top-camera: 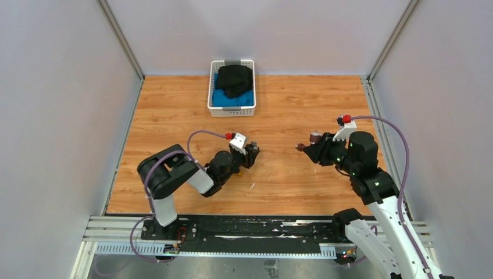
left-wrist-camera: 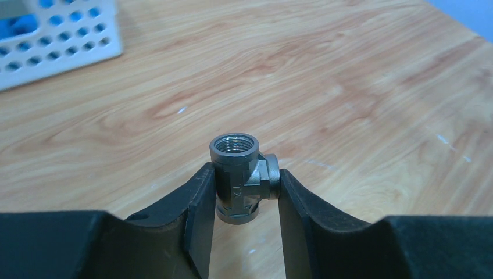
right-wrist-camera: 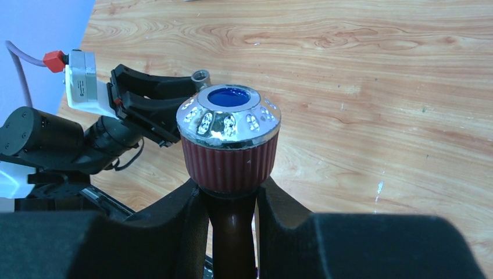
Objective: Install the water faucets
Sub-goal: Adjust the adaptor at the center of the board.
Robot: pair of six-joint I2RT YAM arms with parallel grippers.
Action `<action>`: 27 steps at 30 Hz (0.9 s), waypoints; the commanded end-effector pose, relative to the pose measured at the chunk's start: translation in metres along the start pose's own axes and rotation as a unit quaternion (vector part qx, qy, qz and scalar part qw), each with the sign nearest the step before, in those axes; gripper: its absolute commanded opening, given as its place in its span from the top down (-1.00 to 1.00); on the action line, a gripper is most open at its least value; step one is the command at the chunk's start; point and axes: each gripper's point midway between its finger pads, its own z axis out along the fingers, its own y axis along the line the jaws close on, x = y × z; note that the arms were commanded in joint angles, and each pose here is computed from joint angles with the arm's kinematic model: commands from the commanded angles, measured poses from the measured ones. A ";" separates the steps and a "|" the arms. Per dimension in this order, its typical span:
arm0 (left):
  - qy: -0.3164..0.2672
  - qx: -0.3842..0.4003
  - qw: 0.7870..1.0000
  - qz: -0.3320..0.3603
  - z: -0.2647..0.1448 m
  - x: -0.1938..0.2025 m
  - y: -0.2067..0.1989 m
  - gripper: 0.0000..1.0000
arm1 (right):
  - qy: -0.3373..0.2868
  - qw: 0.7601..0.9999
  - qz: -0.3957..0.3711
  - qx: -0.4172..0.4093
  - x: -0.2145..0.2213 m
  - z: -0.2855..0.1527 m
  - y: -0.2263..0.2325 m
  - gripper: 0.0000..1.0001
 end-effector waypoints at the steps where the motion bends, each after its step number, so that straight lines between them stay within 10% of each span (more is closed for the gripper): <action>1: -0.138 0.086 0.986 0.023 0.015 -0.057 -0.053 0.84 | 0.018 1.000 0.005 -0.008 0.007 -0.008 0.006 1.00; 27: -0.034 0.145 0.987 0.053 0.035 0.057 -0.099 0.84 | 0.032 0.999 0.001 0.014 0.018 -0.032 0.002 1.00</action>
